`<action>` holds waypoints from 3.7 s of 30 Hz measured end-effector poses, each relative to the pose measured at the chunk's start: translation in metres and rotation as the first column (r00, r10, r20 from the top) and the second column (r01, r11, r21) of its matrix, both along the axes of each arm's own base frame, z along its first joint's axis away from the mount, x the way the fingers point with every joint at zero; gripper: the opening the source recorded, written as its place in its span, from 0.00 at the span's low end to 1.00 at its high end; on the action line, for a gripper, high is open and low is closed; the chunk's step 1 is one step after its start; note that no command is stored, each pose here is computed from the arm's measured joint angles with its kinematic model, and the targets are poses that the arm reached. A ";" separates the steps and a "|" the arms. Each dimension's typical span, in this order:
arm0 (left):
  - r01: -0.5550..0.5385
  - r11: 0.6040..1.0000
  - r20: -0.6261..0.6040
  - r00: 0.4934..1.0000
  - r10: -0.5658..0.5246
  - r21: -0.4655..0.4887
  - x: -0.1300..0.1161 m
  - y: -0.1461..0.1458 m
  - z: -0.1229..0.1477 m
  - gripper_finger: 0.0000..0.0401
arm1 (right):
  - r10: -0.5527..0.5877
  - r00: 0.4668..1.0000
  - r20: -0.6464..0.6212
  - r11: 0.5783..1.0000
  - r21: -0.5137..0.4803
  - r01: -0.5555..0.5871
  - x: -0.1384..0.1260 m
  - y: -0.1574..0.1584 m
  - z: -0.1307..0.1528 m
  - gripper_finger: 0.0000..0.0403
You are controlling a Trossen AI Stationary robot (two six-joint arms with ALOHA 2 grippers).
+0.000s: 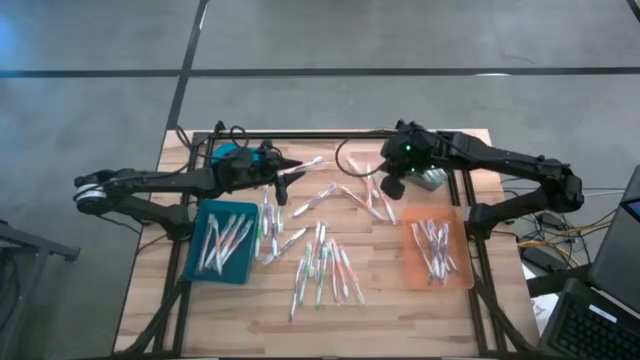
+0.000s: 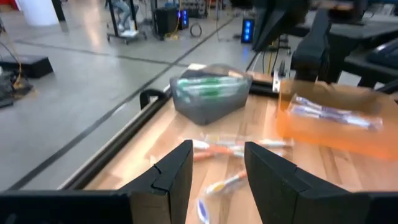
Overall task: Pick & Place Toothbrushes
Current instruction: Put the purple toothbrush into the orange bin
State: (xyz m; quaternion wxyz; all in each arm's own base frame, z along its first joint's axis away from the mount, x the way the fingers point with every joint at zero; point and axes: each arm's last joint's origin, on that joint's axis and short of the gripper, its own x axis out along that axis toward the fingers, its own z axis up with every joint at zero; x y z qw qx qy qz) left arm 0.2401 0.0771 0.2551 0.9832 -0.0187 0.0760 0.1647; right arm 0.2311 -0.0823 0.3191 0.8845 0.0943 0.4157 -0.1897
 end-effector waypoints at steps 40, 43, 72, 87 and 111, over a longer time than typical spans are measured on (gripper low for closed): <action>-0.244 0.966 -0.543 0.802 0.249 0.082 0.002 0.008 -0.013 0.37 | 0.115 0.993 -0.013 0.993 -0.023 -0.115 0.013 0.088 -0.010 0.02; -0.198 0.980 -0.549 0.819 0.168 0.006 0.011 0.006 -0.017 0.37 | 0.104 0.994 -0.028 0.994 -0.015 -0.105 0.013 0.088 -0.016 0.02; -0.208 0.960 -0.710 0.704 0.014 -0.187 0.084 -0.019 -0.089 0.37 | 0.084 0.994 -0.066 0.996 0.003 -0.084 0.010 0.088 -0.029 0.02; -0.267 0.932 -0.741 0.671 -0.001 -0.244 0.089 -0.019 -0.112 0.37 | 0.069 0.991 -0.118 0.998 0.015 -0.068 0.006 0.087 -0.047 0.02; -0.325 0.911 -0.731 0.681 0.040 -0.253 0.088 -0.018 -0.112 0.10 | 0.071 0.990 -0.123 0.997 0.016 -0.069 0.005 0.087 -0.049 0.02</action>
